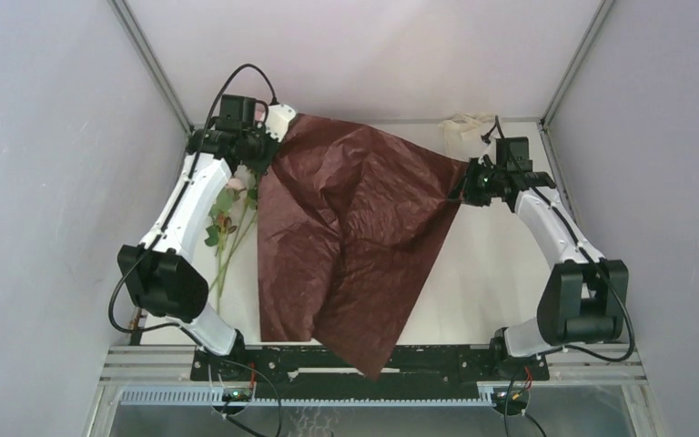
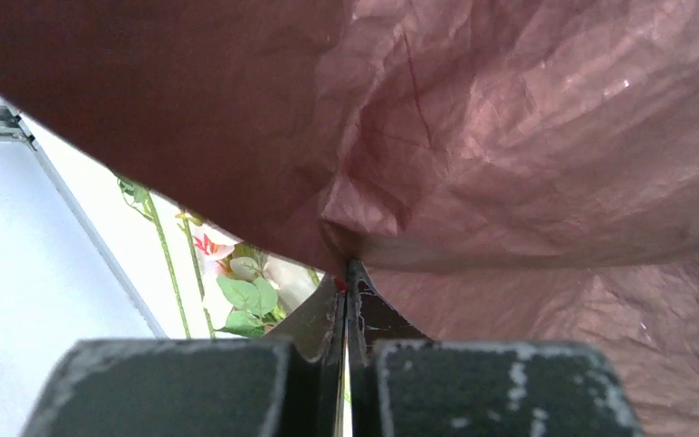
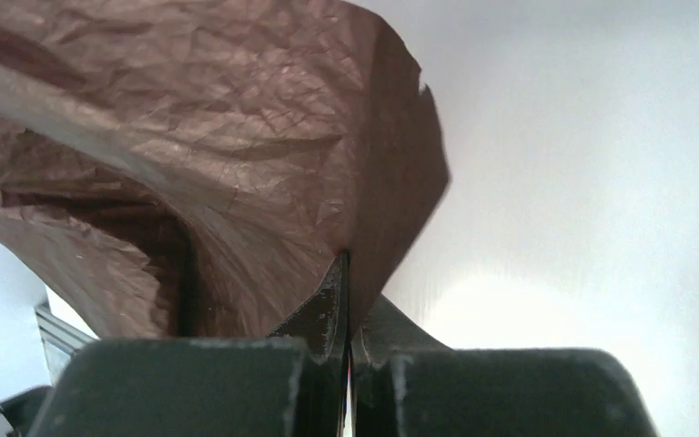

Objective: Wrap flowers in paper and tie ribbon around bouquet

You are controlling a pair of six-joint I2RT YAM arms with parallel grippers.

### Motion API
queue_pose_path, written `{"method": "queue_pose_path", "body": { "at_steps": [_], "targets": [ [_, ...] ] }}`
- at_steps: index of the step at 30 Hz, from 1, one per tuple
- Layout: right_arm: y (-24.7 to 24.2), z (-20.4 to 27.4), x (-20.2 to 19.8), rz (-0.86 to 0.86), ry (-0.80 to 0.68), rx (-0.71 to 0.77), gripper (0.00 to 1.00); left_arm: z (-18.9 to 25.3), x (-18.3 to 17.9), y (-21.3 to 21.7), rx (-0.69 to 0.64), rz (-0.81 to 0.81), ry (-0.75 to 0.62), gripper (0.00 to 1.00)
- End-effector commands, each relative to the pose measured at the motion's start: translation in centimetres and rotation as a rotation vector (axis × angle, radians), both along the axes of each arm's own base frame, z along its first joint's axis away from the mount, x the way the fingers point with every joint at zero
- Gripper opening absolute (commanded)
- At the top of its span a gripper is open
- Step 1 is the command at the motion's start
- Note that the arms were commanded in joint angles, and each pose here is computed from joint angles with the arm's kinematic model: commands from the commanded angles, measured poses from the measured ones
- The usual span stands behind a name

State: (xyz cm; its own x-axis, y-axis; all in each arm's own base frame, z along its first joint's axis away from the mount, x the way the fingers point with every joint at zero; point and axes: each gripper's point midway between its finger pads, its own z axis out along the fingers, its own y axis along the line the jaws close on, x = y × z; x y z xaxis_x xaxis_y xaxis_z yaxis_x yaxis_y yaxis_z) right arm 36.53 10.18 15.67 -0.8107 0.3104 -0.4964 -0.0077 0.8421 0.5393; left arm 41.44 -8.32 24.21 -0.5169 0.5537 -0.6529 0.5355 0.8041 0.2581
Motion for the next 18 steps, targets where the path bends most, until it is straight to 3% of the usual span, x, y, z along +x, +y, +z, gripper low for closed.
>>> {"method": "queue_pose_path", "body": {
  "at_steps": [1, 7, 14, 15, 16, 18],
  "targets": [
    [-2.1, -0.1, -5.3, 0.020, 0.101, -0.126, 0.00, -0.2, 1.3, 0.2, 0.061, -0.040, -0.007, 0.00],
    [-3.7, 2.0, -7.1, -0.037, 0.066, -0.170, 0.00, 0.3, 6.5, -3.1, 0.110, -0.089, -0.052, 0.00],
    [-3.7, -0.3, -8.0, -0.055, 0.117, -0.164, 0.00, -3.0, 9.8, -10.5, 0.193, -0.217, -0.075, 0.00],
    [-4.1, -0.6, -8.1, -0.070, 0.126, -0.180, 0.02, -3.7, 10.4, -11.1, 0.220, -0.220, -0.083, 0.00],
    [-4.5, -0.7, -8.0, -0.084, 0.129, -0.198, 0.12, -4.2, 10.8, -11.6, 0.244, -0.223, -0.094, 0.00],
    [-5.8, -0.8, -7.7, -0.129, 0.126, -0.240, 0.41, -5.6, 11.7, -12.3, 0.293, -0.230, -0.102, 0.00]
  ]
}}
